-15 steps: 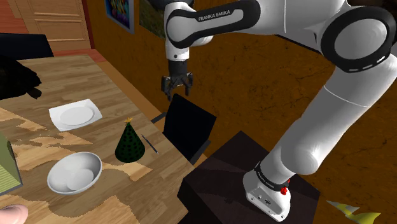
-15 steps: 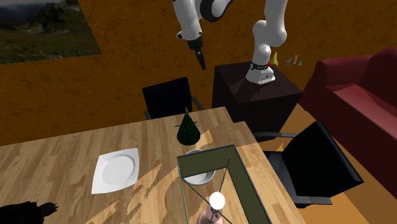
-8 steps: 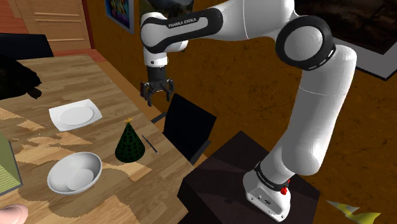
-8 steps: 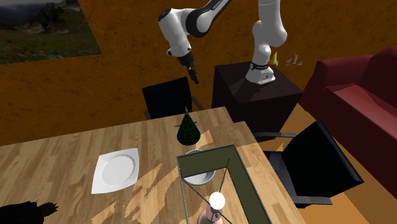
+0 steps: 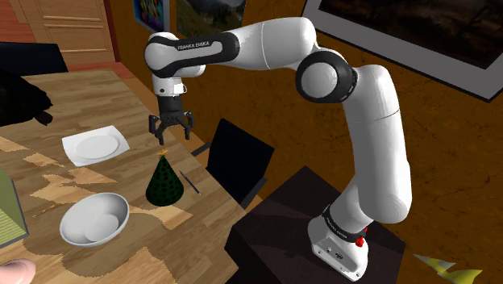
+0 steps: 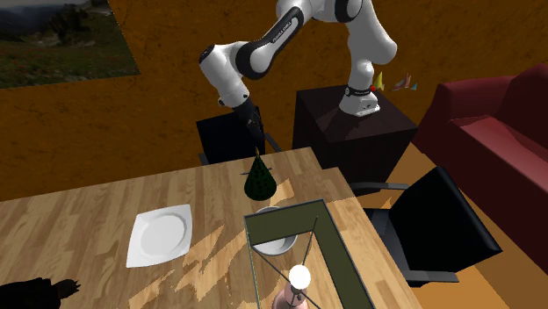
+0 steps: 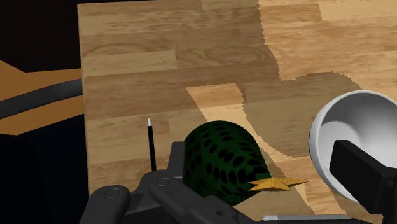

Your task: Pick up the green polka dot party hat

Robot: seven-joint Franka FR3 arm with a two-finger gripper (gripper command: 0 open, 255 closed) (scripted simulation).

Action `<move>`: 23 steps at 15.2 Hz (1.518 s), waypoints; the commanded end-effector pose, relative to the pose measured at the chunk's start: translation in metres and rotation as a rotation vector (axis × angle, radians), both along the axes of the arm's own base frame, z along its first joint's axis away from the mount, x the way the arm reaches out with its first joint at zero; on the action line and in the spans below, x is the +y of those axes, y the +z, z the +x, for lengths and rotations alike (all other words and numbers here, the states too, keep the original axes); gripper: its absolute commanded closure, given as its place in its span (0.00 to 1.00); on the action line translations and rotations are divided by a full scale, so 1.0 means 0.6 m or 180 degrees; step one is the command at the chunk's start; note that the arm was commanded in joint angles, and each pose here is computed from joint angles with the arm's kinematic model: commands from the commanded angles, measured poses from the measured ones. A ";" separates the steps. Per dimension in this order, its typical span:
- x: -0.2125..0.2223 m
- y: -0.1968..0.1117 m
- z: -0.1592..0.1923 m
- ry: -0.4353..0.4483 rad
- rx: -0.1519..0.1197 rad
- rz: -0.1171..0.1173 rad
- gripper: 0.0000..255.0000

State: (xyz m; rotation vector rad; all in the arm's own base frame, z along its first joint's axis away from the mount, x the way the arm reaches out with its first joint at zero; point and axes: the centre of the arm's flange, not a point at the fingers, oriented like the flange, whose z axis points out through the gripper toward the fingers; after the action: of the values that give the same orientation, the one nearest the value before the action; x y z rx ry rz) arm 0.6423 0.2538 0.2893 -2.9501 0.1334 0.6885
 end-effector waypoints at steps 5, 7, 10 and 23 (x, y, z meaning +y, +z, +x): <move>0.051 -0.069 0.054 -0.0016 0.0133 0.0095 0.00; 0.051 -0.086 0.054 -0.0016 0.0133 0.0095 0.00; 0.051 -0.113 0.054 -0.0016 0.0133 0.0095 0.00; 0.051 -0.127 0.054 -0.0016 0.0133 0.0095 1.00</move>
State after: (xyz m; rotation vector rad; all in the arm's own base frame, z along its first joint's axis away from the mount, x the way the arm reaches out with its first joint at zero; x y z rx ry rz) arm 0.6747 0.2847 0.2144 -2.9069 0.1327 0.7424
